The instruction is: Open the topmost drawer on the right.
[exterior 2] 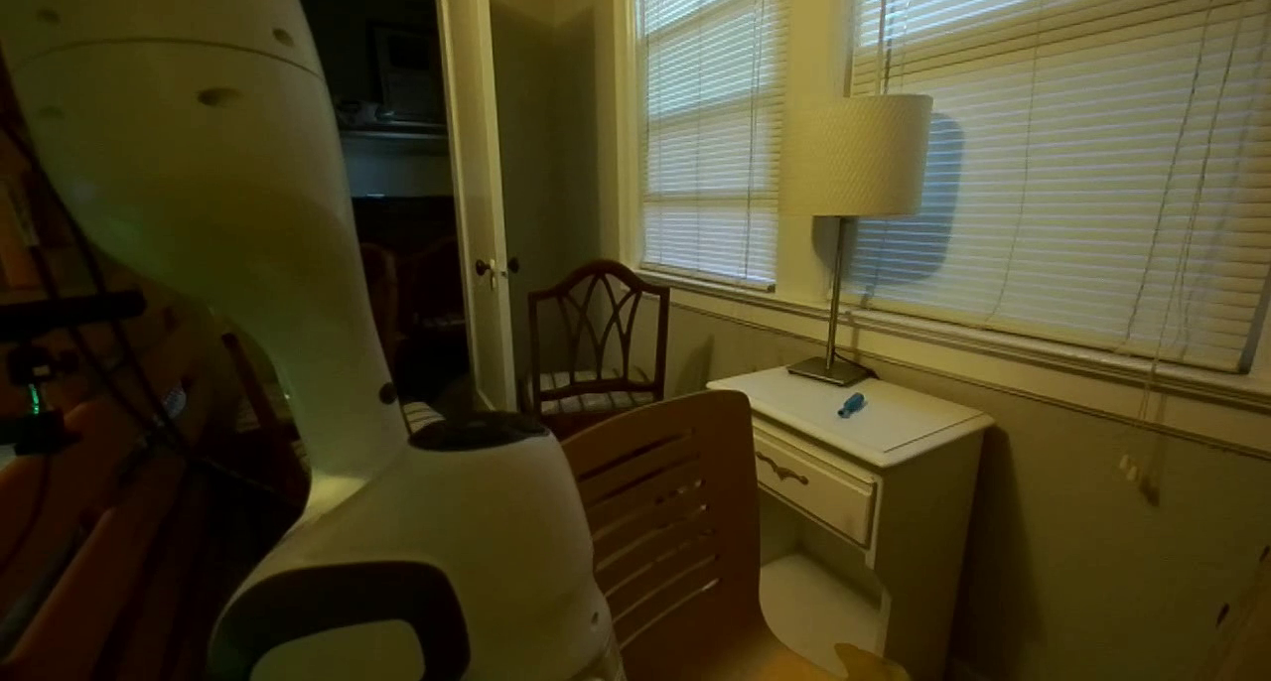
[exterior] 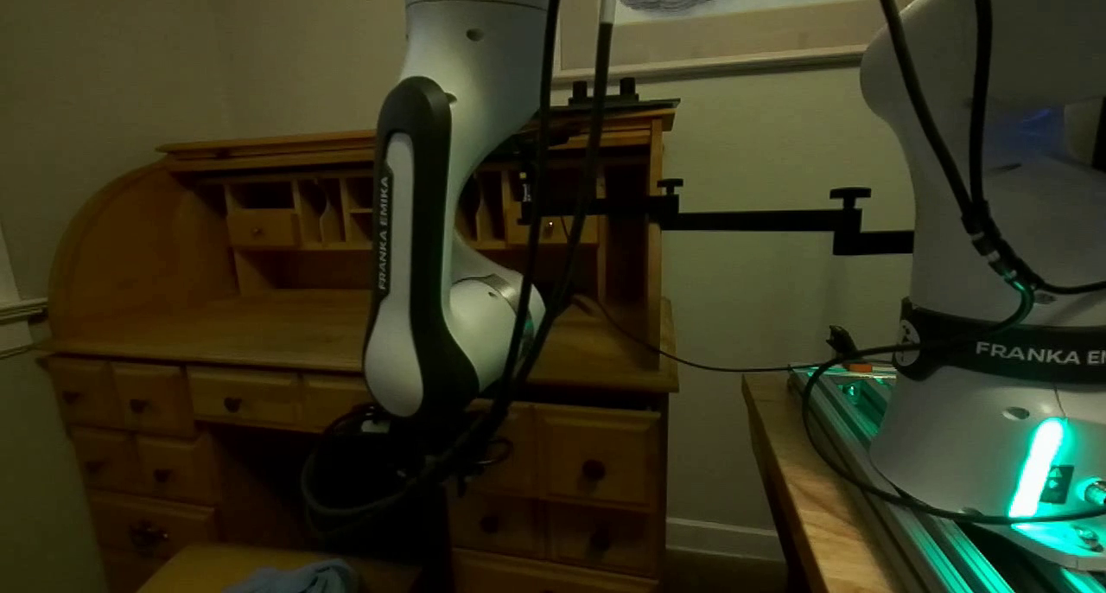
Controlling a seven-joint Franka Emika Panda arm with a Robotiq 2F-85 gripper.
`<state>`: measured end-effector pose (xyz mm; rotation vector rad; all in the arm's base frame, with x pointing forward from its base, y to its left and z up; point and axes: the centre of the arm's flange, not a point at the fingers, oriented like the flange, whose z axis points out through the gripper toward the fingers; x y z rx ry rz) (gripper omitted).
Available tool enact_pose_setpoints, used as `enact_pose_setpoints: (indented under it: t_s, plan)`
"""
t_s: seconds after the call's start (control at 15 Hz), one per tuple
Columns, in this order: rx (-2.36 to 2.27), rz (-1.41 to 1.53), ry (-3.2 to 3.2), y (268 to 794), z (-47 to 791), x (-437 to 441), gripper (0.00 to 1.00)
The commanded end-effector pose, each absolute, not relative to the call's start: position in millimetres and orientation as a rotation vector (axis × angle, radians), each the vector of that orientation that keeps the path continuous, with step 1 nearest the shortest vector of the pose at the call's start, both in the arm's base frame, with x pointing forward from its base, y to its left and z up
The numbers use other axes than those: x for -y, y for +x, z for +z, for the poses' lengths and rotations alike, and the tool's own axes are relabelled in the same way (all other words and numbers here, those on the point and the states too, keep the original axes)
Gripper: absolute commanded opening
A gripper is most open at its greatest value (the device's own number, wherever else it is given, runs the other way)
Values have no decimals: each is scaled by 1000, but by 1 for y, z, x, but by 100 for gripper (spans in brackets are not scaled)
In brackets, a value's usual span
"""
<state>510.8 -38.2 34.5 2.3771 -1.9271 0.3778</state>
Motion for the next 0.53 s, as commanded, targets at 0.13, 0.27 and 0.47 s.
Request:
enact_pose_setpoints:
  t_s: [0.13,0.27,0.47]
  plan:
    - [1970,416,2303,507,38,61,100]
    - [1973,412,2290,505,36,70,100]
    - [1981,401,2277,501,31,79,100]
